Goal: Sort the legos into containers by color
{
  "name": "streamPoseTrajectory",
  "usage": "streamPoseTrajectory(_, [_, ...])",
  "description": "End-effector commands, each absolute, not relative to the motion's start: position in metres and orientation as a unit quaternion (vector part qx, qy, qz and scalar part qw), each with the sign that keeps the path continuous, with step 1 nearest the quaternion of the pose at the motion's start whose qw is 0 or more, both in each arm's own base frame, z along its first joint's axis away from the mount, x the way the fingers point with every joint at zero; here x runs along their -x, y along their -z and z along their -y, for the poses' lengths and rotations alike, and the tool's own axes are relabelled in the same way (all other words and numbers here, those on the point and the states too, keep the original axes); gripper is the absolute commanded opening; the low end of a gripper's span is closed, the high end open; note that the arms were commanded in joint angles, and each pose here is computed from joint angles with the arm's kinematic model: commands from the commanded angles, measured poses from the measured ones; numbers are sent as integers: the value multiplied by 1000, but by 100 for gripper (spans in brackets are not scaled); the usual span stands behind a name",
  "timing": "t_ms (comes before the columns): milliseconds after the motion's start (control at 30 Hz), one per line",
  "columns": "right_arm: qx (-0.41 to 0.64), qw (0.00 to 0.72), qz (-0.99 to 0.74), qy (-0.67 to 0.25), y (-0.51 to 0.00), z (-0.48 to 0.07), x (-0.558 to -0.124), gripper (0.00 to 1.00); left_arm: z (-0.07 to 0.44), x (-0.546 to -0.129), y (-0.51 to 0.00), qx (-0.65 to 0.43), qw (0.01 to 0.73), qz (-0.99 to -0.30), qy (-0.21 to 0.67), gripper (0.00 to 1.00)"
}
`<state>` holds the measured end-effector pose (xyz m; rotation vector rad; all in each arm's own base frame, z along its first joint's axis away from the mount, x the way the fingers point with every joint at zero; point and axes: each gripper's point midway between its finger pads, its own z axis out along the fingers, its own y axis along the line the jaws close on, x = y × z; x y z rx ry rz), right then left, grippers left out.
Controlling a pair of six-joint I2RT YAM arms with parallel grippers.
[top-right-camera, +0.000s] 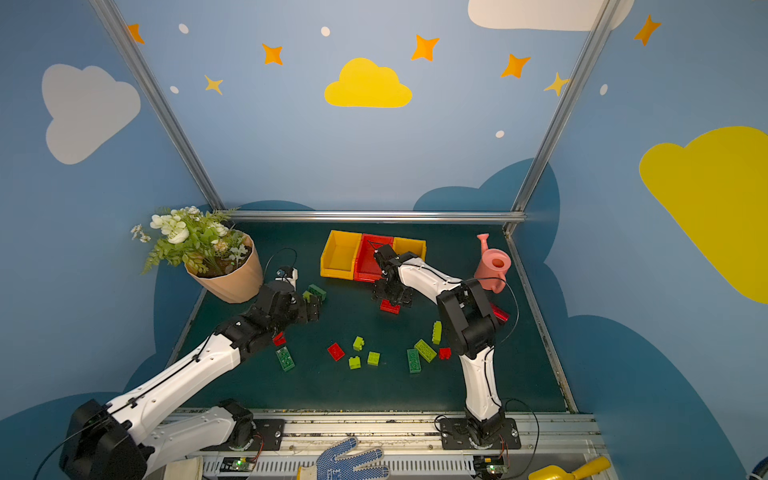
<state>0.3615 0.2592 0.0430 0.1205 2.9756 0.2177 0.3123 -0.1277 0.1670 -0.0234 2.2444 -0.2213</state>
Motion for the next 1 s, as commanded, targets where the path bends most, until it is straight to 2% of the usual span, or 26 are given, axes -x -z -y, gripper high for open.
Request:
streamPoseTrajectory(0, [-54,62,-996,-44,-34,-254,-356,85,129,-316,-170,3,427,-899,94,100])
streamPoseTrajectory(100, [-54,58,-996,-37,-29,-253,-356,82,130,-319,-170,1,427,-899,98,100])
streamPoseTrajectory(200, [-54,51,-997,-33,-26,-252,-354,74,129,-323,-170,-1,424,-900,98,100])
streamPoseTrajectory(433, [-52,48,-997,-34,-35,-251,-348,43,133,-333,-172,-11,420,-901,104,100])
streamPoseTrajectory(700, [-18,117,-992,-42,-109,-247,-376,40,149,-354,-188,-40,428,-896,115,100])
streamPoseTrajectory(833, [-20,156,-986,-52,-135,-238,-412,40,161,-363,-199,-54,434,-889,134,100])
streamPoseTrajectory(967, [-30,182,-981,-64,-138,-226,-452,40,168,-371,-206,-67,444,-882,139,100])
